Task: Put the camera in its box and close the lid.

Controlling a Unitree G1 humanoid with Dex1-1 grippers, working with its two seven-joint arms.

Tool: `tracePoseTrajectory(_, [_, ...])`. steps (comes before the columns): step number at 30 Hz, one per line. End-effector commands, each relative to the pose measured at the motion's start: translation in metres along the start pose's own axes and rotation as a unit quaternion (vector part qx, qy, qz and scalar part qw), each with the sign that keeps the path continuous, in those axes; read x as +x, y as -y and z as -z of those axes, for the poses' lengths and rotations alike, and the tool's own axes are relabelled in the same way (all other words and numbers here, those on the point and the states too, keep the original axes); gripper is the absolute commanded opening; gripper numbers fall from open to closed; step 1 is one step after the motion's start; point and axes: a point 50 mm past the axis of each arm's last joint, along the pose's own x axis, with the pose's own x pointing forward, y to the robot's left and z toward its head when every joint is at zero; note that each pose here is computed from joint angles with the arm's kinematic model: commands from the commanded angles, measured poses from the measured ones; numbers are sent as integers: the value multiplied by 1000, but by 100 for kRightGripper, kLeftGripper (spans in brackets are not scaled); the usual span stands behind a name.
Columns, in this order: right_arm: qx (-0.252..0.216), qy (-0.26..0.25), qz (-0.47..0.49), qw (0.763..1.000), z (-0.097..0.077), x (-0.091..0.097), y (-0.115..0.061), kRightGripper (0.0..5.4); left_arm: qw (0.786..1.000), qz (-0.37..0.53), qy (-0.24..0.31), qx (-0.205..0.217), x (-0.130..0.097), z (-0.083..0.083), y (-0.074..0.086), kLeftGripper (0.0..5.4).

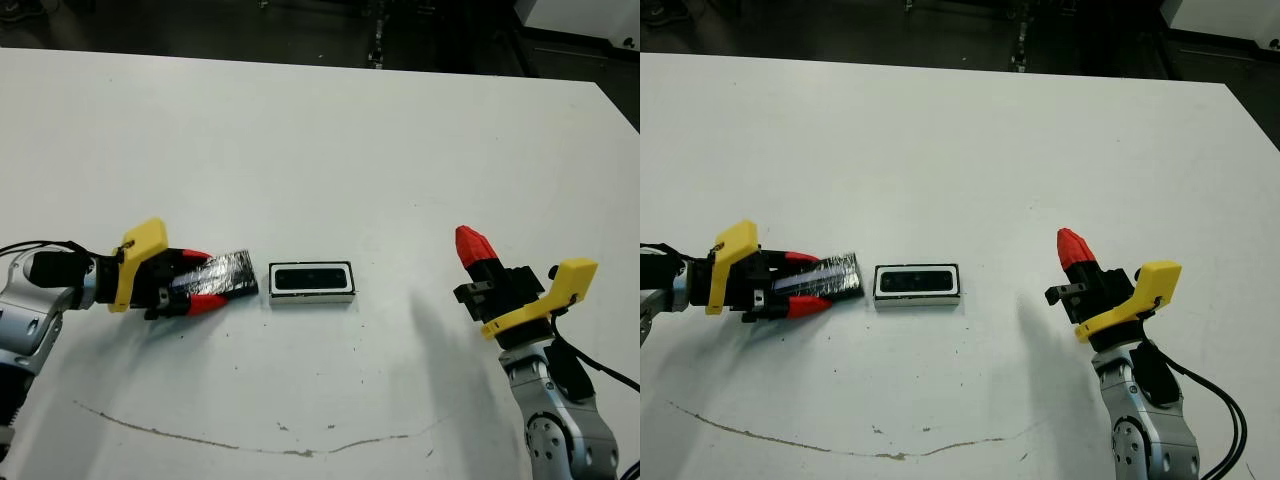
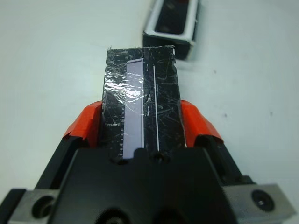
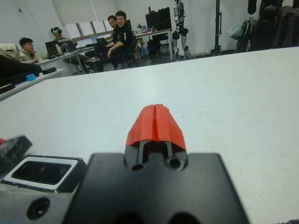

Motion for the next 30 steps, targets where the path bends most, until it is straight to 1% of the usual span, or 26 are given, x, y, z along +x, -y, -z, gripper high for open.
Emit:
tracePoseTrajectory(1, [-3,-9,5,1000,1,-3,3,0,999,-15,23,-18,0,-6,0,315])
tracePoseTrajectory(6, [-3,-15,5,1000,2,-4,4,0,999,-13,27,-35,7,-15,-3,315])
tracePoseTrajectory(9, [-5,-15,4,1000,4,-4,4,0,999,-5,26,-28,13,-17,-3,315])
tracePoseTrajectory(13, [4,-18,2,1000,6,-3,3,0,999,10,18,-42,18,-17,-3,315])
tracePoseTrajectory(20, [-1,-21,10,1000,8,-3,0,0,998,43,12,-44,24,-16,-3,315])
tracePoseTrajectory(23, [3,-20,9,1000,8,-3,-1,0,998,57,5,-40,28,-16,-2,315])
tracePoseTrajectory(30, [4,-22,10,1000,8,-3,-2,0,995,94,2,-43,42,-15,-2,315])
